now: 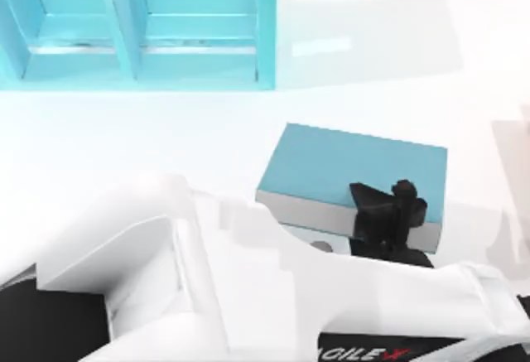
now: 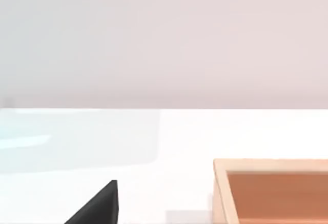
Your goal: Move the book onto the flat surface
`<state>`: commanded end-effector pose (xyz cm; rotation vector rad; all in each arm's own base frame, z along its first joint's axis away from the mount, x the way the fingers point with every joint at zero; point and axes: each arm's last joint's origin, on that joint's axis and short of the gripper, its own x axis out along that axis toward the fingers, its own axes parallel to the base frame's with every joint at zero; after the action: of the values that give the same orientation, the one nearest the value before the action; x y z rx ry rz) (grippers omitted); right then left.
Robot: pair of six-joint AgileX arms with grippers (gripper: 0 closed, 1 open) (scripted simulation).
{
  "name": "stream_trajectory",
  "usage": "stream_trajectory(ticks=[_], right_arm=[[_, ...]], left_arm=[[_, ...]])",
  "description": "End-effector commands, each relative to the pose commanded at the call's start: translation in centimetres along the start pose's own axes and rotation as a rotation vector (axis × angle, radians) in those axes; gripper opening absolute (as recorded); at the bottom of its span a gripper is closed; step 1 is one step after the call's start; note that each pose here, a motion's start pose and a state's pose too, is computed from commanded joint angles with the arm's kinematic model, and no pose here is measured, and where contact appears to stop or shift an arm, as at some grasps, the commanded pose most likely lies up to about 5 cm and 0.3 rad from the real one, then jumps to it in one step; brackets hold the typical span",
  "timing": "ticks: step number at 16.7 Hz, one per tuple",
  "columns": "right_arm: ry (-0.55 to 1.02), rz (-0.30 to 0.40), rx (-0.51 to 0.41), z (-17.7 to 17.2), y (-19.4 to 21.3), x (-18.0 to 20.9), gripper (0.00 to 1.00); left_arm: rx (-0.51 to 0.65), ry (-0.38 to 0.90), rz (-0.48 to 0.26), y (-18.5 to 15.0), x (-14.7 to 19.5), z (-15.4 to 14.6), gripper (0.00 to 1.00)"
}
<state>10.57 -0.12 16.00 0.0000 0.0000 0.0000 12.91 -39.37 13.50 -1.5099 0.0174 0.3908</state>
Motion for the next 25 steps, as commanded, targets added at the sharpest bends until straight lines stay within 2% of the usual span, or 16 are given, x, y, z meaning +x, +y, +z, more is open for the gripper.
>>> stream_trajectory(ticks=[16,21,25], right_arm=[[0.000,0.000,0.000,0.0,0.0,0.0,1.00],[0.000,0.000,0.000,0.0,0.0,0.0,1.00],[0.000,0.000,0.000,0.0,0.0,0.0,1.00]], left_arm=[[0.001,-0.004,0.002,0.2,-0.3,0.0,0.00],[0.000,-0.004,0.004,2.7,0.4,-0.2,0.00],[0.002,-0.004,0.003,3.0,0.4,-0.2,0.00]])
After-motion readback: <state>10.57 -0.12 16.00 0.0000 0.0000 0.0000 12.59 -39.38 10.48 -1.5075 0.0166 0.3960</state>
